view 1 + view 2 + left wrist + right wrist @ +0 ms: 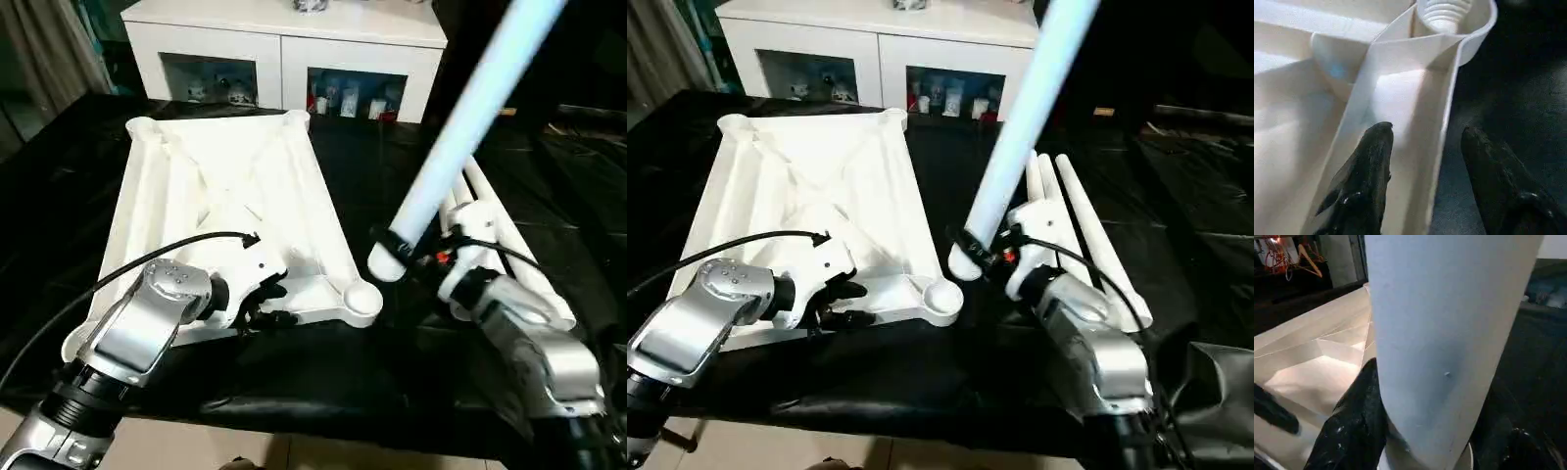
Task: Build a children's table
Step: Insert table leg to table base
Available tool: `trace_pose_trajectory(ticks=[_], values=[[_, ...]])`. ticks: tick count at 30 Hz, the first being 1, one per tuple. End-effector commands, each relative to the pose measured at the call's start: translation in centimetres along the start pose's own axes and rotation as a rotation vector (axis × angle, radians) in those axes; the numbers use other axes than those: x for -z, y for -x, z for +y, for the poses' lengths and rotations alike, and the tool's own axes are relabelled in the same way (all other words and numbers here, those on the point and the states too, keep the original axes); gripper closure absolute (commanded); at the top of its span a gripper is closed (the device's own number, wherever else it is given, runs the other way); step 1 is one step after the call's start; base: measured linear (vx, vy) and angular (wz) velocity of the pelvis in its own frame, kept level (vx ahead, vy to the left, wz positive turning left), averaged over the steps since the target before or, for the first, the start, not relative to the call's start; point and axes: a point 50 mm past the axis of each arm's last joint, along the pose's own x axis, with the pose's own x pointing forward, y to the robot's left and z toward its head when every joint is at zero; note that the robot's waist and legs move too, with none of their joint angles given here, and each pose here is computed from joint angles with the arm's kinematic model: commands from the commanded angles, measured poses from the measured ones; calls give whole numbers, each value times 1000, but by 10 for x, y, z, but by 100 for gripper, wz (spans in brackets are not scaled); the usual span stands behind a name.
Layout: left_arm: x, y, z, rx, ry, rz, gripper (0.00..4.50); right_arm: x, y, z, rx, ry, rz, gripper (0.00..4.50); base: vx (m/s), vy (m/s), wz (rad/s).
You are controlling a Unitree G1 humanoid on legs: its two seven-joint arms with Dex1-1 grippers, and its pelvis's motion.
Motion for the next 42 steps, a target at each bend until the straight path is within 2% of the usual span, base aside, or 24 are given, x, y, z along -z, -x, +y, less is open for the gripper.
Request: trace_pose_trajectory(ticks=[1,2,6,8,10,13,16,21,23,32,37,40,42], values=[[-3,1,-1,11,-17,14,195,-4,-3,0,-13,9,-7,263,0,0,0],[-3,1,-1,13,-15,13,221,-4,-3,0,-14,9,-6,263,0,0,0],[2,-7,-3,41,-1,22,230,-1,-9,1,-38,0,5,263,0,0,0],[5,-10,-1,38,-1,40,269,0,-10,3,-59,-17,14,263,0,0,0],[6,-11,0,38,13,50,271,2,-11,3,-81,-35,33,263,0,0,0],[7,-12,1,35,30,58,311,3,-11,4,-102,-58,39,263,0,0,0],[9,-13,7,9,31,69,329,4,-11,6,-135,-90,39,263,0,0,0],[7,-13,11,9,24,61,363,6,-11,9,-196,-123,51,263,0,0,0],[4,-13,12,14,17,56,401,8,-10,9,-197,-114,66,263,0,0,0],[0,-18,9,30,11,21,446,13,-10,10,-201,-118,85,263,0,0,0],[-2,-16,8,11,23,-38,450,24,-13,4,-187,-118,129,263,0,0,0],[-1,-14,6,14,26,-43,450,27,-14,2,-187,-116,142,263,0,0,0],[1,-13,5,8,43,-64,450,26,-17,-4,-158,-121,137,263,0,0,0]])
